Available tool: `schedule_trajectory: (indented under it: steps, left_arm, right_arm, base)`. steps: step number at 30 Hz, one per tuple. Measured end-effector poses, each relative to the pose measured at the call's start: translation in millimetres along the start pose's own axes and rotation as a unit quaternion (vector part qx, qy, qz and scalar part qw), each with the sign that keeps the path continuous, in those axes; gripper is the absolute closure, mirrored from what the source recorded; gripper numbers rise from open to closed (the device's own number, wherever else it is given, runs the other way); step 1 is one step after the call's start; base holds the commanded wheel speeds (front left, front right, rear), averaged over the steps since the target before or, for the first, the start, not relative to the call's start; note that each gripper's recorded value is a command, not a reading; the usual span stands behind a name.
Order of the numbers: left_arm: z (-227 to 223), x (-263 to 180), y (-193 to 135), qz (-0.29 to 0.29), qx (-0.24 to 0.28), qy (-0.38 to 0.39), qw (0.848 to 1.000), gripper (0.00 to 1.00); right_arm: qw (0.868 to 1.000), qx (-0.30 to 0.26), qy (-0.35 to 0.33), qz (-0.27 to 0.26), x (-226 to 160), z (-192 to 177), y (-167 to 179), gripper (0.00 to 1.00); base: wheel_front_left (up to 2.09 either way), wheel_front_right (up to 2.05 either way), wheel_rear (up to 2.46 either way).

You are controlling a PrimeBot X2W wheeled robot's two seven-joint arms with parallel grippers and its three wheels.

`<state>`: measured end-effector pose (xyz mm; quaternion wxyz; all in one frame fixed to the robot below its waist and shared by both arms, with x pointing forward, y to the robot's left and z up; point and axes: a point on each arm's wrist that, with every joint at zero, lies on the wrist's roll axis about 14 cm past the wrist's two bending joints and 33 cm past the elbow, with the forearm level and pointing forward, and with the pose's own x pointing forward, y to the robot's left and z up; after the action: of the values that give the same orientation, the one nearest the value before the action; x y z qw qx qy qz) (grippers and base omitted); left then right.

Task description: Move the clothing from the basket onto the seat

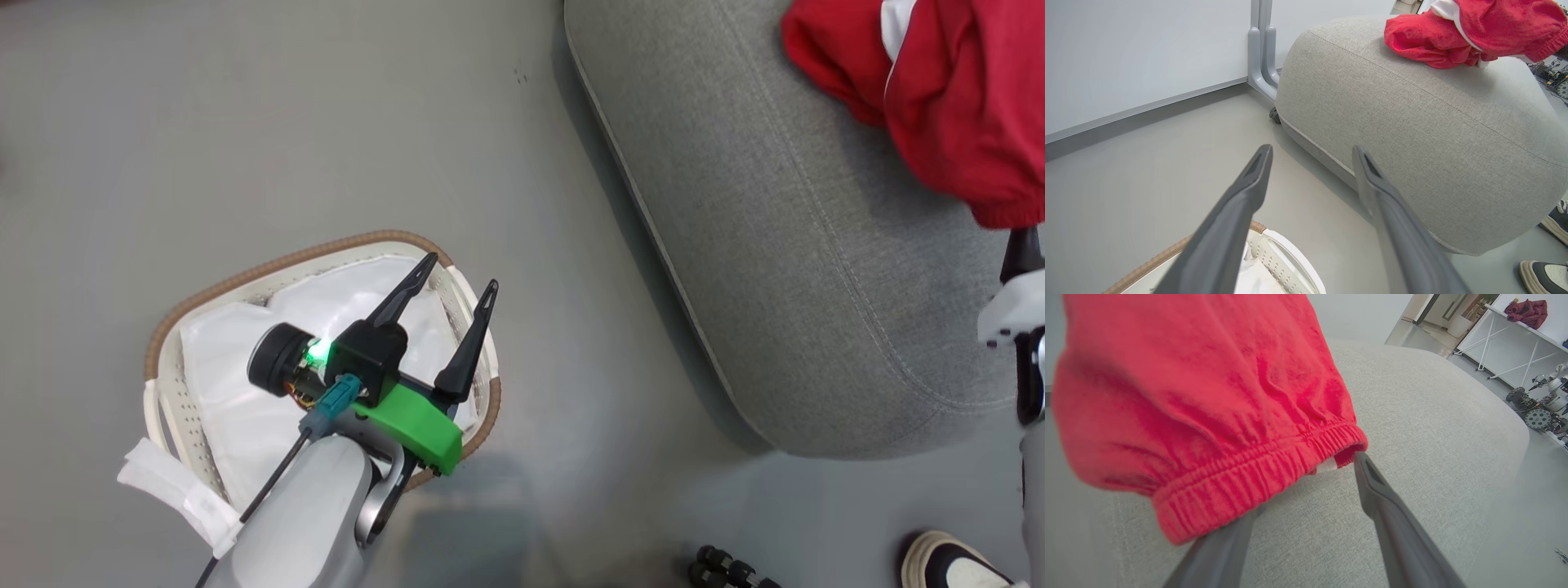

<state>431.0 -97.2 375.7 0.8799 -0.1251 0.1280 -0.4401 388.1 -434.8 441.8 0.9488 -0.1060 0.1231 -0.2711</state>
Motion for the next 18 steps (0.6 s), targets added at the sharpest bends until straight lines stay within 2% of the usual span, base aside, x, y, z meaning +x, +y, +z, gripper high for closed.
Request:
schedule_trajectory:
  steps: [13, 18]
  left_arm:
    - [15.6, -32.7, -1.4, 0.048, 0.006, -0.003, 0.999, 0.0]
    - [27.7, -44.6, 1.0, 0.072, 0.009, -0.017, 0.997, 0.0]
  right_arm:
    - [0.997, 0.037, 0.07, -0.01, -59.8, -53.7, -8.3, 0.0]
    - [0.997, 0.051, 0.052, 0.008, -69.3, -45.6, 5.9, 0.0]
  base:
    - [0.0, 0.0, 0.0]
    - [0.0, 0.0, 0.0]
